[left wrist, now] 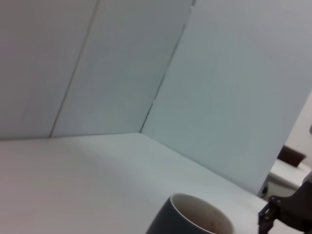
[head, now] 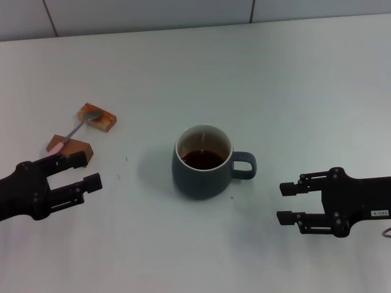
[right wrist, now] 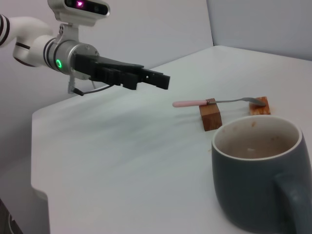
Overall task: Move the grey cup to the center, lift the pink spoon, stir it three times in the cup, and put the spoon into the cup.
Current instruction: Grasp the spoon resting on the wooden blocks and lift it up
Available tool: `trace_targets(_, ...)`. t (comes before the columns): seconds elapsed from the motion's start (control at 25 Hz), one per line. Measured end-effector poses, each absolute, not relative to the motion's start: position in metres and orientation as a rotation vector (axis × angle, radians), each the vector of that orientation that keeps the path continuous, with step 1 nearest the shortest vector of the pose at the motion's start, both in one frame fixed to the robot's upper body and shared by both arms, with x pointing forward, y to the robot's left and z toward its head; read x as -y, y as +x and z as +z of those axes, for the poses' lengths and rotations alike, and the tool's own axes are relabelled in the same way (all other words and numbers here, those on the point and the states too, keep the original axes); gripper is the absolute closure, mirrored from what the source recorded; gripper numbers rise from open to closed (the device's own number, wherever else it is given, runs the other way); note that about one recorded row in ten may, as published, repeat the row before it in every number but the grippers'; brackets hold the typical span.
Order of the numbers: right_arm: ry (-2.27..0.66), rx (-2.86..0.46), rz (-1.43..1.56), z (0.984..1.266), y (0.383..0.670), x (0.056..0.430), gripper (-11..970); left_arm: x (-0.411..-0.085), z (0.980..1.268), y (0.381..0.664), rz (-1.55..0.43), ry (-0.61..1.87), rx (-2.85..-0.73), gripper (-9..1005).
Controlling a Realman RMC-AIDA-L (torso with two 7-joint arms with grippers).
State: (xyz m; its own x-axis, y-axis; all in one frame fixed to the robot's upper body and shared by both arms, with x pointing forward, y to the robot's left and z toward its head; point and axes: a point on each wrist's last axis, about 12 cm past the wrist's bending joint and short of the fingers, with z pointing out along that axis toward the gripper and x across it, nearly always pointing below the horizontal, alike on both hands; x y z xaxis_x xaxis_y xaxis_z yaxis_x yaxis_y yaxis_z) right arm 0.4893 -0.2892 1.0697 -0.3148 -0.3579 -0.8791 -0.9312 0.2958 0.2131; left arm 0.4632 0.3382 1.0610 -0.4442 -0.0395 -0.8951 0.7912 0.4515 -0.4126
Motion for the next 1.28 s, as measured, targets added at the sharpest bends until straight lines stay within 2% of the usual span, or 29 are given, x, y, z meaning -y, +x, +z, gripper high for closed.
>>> trace_targets(0.36, -1.151, -1.817, 0.968, 1.074, 0.492, 0.292, 395, -0.348, 1.056, 0.446, -1.274, 0.397, -1.890, 257)
trace_targets(0.84, -1.155, -1.810, 0.971, 1.077, 0.493, 0.292, 395, -0.355, 1.042, 0.420, -1.377, 0.012, -1.898, 258)
trace_targets(1.08, -1.158, -1.807, 0.970, 1.077, 0.493, 0.292, 394, -0.354, 1.037, 0.415, -1.380, -0.053, -1.901, 257)
trace_targets(1.28, -1.162, -1.804, 0.974, 1.077, 0.493, 0.292, 394, -0.364, 1.029, 0.407, -1.319, -0.208, -1.918, 257)
